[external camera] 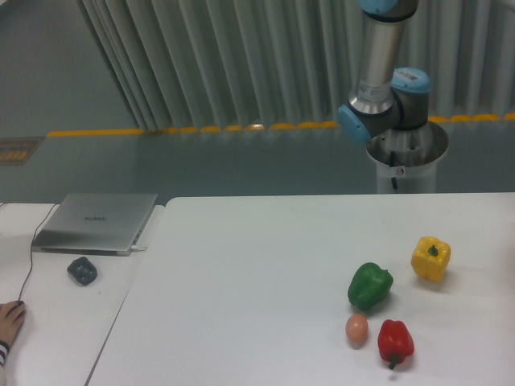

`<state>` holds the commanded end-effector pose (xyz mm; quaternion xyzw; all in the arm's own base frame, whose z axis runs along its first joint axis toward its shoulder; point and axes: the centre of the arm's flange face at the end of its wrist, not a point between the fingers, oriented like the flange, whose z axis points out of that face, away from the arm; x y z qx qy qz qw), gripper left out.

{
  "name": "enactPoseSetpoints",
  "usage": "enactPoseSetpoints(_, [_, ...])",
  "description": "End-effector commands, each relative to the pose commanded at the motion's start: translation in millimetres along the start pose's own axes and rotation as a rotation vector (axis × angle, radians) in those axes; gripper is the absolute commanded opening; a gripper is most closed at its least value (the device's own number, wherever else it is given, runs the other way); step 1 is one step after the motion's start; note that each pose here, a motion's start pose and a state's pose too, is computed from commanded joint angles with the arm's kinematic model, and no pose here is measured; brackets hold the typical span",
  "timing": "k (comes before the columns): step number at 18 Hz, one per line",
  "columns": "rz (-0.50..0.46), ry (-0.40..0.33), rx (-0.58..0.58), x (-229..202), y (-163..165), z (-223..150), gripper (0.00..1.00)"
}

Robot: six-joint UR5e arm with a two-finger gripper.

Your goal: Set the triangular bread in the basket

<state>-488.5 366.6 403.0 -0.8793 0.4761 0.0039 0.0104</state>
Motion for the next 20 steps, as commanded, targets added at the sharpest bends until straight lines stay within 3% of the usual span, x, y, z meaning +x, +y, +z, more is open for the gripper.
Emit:
enactPoseSetpoints(4, [0.044,0.016,-0.004,-5,-21,4,1.00])
enactPoseSetpoints(11, [0.074,0.106,-0.068,7,-42,-6,1.00])
enactPoseSetpoints(20, [0.047,0.112,-0.086,2,-64,-2,1.00])
